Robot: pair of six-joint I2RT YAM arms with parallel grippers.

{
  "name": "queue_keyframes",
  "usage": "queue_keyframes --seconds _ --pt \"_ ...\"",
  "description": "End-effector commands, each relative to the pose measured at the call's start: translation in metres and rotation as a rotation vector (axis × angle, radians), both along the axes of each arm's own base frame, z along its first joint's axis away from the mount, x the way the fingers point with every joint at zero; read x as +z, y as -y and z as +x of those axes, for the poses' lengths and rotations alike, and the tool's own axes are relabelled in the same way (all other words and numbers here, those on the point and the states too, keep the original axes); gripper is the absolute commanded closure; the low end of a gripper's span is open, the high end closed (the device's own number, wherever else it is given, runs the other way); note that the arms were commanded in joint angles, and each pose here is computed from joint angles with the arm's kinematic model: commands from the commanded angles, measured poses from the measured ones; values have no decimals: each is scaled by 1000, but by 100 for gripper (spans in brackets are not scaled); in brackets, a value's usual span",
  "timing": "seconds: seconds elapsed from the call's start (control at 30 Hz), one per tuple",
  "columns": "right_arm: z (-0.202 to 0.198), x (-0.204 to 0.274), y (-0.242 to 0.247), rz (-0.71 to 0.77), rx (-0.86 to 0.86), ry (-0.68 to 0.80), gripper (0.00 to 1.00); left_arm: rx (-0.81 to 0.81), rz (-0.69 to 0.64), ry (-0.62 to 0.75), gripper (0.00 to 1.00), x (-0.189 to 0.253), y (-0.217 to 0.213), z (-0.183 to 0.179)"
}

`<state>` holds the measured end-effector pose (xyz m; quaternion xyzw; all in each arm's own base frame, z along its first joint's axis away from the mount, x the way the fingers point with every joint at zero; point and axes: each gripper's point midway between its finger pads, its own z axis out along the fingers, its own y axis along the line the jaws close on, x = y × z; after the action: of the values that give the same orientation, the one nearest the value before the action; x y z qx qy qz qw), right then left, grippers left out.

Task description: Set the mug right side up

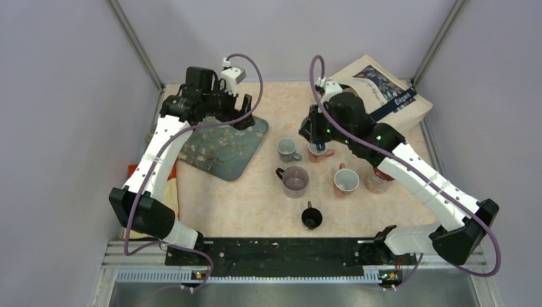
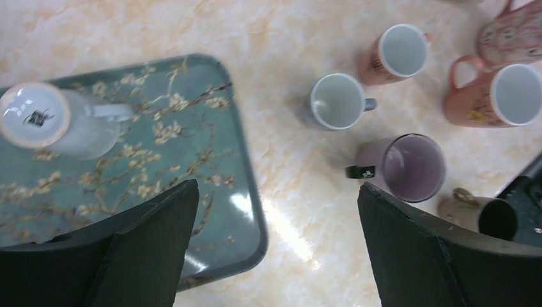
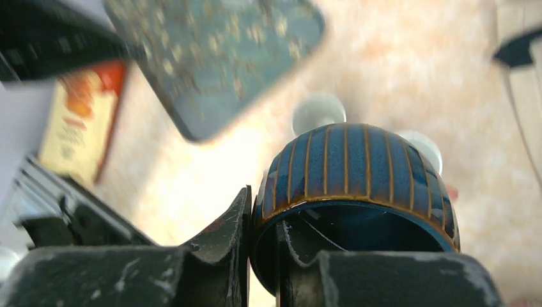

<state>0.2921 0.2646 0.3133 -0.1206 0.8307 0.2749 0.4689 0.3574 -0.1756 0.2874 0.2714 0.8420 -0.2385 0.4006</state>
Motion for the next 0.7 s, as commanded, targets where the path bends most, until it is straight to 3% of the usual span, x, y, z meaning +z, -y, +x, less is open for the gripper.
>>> queue_keyframes --seconds 0.0,0.17,0.67 --pt "-49 -59 40 -302 5 -223 100 103 133 58 1 -10 -29 12" --pt "-57 -113 37 -366 16 -372 100 99 138 47 1 -17 -30 10" --pt "-47 -183 24 -321 35 -546 100 227 242 29 1 -43 -76 30"
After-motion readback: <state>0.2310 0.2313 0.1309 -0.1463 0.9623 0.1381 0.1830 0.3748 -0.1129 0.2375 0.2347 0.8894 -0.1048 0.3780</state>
